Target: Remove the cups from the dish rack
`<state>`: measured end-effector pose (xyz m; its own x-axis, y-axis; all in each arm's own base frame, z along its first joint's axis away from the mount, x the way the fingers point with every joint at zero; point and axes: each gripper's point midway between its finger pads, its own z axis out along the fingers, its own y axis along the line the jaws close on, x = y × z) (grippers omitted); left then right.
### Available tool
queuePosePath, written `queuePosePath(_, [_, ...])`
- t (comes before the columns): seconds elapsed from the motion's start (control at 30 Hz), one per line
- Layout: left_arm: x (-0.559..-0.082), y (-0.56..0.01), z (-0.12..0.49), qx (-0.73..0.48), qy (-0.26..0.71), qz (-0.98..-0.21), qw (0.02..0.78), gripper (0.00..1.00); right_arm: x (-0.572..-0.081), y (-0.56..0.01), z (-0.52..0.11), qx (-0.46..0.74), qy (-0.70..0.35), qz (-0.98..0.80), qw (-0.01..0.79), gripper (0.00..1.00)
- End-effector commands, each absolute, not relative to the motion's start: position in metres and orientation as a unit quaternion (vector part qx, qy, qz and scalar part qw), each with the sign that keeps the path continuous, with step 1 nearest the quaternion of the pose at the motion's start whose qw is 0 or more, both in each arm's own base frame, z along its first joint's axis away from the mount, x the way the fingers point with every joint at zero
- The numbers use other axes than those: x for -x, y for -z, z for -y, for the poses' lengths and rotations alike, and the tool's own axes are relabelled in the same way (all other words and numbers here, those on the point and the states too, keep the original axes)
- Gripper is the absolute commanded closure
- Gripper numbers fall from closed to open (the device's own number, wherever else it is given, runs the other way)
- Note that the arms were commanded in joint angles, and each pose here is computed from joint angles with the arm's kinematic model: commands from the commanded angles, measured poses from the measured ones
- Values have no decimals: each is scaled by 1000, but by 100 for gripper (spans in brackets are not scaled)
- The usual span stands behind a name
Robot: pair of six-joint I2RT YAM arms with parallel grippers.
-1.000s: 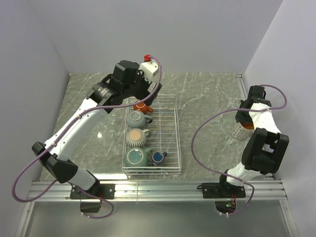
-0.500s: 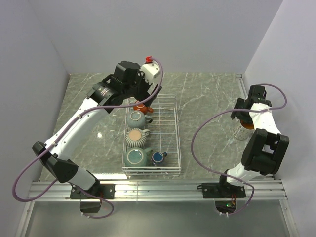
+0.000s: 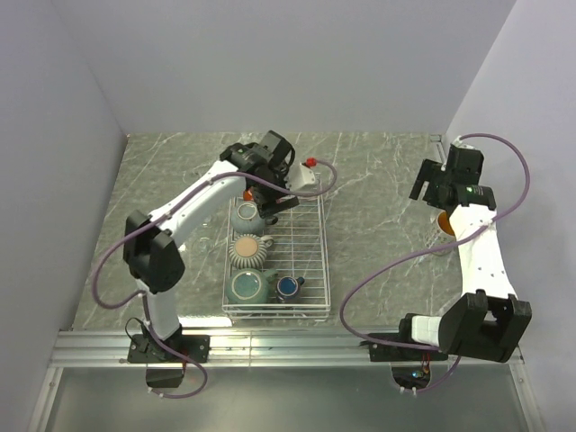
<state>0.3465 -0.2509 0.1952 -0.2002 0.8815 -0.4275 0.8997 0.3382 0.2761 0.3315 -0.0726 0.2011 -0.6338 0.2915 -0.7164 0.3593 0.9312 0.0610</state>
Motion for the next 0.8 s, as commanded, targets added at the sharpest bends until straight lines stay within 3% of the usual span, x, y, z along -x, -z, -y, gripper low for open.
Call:
queuePosePath(0.0, [-334, -189, 246, -628, 21, -748, 215, 19, -334, -218, 66, -171, 47, -896, 407, 10])
queuePosePath(0.2, [-337, -165, 247, -636, 13, -748, 189, 18, -334, -215, 57, -158, 42, -897, 410, 10])
queuePosePath(0.5, [-347, -126, 252, -635, 0, -756, 157, 25, -332, -207, 49, -139, 32, -903, 405, 11])
queuePosePath(0.7, [-344, -116, 251, -636, 6, -759, 139, 40, -334, -207, 41, -128, 14, -901, 414, 11])
queuePosePath(0.77, [-340, -116, 253, -639, 11, -757, 137, 51, -335, -208, 40, -127, 12, -900, 417, 11])
